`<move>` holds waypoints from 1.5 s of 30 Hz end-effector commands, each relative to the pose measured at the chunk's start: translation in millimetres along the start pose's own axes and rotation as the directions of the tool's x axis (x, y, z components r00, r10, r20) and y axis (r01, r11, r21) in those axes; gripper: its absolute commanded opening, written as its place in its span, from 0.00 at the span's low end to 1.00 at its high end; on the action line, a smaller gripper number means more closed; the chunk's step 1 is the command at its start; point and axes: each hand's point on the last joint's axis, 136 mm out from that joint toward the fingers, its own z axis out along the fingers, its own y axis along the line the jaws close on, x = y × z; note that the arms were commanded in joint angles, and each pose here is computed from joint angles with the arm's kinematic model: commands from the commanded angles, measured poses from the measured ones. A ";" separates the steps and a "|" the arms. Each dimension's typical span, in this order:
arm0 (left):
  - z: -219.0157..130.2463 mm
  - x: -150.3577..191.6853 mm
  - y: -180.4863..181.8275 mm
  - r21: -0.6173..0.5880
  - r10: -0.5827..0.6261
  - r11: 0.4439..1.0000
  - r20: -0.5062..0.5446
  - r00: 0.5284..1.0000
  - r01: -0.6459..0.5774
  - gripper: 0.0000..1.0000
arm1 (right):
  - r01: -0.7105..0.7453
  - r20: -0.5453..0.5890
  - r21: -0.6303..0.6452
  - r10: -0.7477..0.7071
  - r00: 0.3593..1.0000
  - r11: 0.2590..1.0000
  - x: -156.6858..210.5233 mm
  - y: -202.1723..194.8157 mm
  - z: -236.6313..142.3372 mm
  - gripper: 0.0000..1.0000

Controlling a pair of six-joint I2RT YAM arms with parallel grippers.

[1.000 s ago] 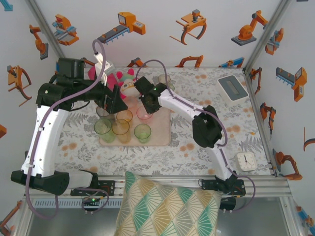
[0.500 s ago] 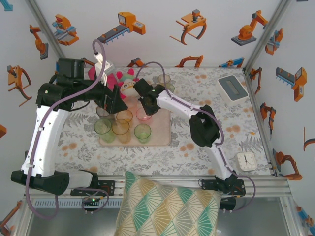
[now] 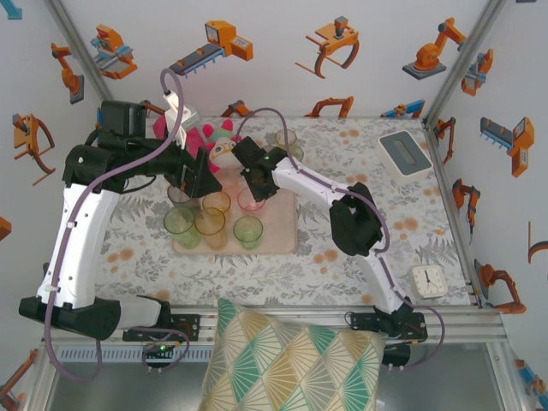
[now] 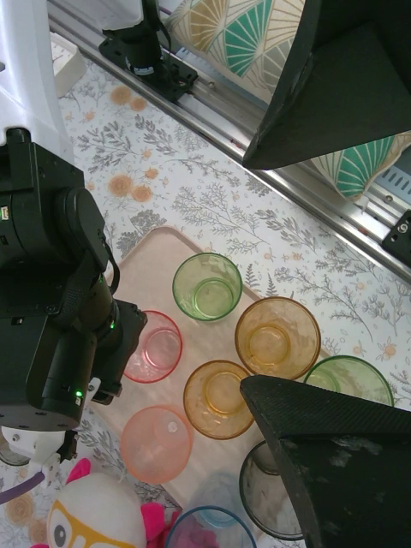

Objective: Place the glasses into the tray

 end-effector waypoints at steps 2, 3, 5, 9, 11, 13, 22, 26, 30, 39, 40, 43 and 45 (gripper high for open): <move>-7.2 -6.9 -5.9 0.014 0.005 1.000 0.031 1.000 -0.005 0.97 | -0.013 0.017 -0.013 0.013 1.000 1.000 -2.2 4.2 -10.4 0.28; -7.2 -6.8 -5.9 0.014 0.004 1.000 0.031 1.000 -0.004 0.97 | -0.012 0.019 -0.015 0.012 1.000 1.000 -2.9 4.5 -11.4 0.29; -7.1 -6.8 -5.9 0.014 0.004 1.000 0.030 1.000 -0.004 0.97 | -0.012 0.021 -0.014 0.012 1.000 1.000 -3.4 4.1 -12.5 0.30; -7.8 -6.2 -5.9 0.011 0.003 1.000 0.031 1.000 -0.004 0.97 | -0.013 0.020 -0.016 0.013 1.000 1.000 -2.8 3.9 -15.7 0.31; -7.5 -6.1 -5.9 0.012 0.003 1.000 0.030 1.000 -0.004 0.97 | -0.013 0.021 -0.018 0.013 1.000 1.000 -2.7 3.9 -17.2 0.32; -7.7 -6.7 -6.2 0.013 0.004 1.000 0.031 1.000 -0.005 0.97 | -0.015 0.026 -0.021 0.016 1.000 1.000 -4.2 4.1 -20.1 0.33; -9.2 -8.1 -6.4 0.010 0.006 1.000 0.036 0.999 -0.007 0.97 | -0.025 0.038 -0.036 0.027 0.999 0.999 -7.9 5.9 -27.9 0.36; -10.2 -8.5 -6.8 0.009 0.007 1.000 0.038 0.999 -0.008 0.97 | -0.028 0.041 -0.048 0.030 0.999 0.998 -9.5 7.7 -30.4 0.36; -9.6 -8.3 -6.6 0.009 0.007 1.000 0.037 0.999 -0.008 0.97 | -0.027 0.046 -0.044 0.030 0.999 0.999 -11.1 6.6 -35.0 0.37; -10.5 -7.5 -5.9 0.005 0.005 1.000 0.038 0.999 -0.005 0.97 | -0.015 0.054 -0.045 0.017 0.998 0.999 -13.6 5.6 -46.0 0.38; -10.7 -7.7 -6.0 0.005 0.006 1.000 0.039 0.999 -0.006 0.97 | -0.013 0.054 -0.045 0.015 0.998 0.999 -13.7 5.5 -46.9 0.38; -11.3 -7.3 -5.6 0.005 0.004 1.000 0.039 0.999 -0.005 0.97 | -0.009 0.060 -0.038 0.012 0.998 0.999 -14.9 3.6 -51.2 0.39; -11.7 -7.4 -6.2 0.009 0.002 1.000 0.041 0.999 -0.002 0.97 | -0.009 0.066 -0.034 0.012 0.998 0.999 -15.9 2.5 -54.7 0.39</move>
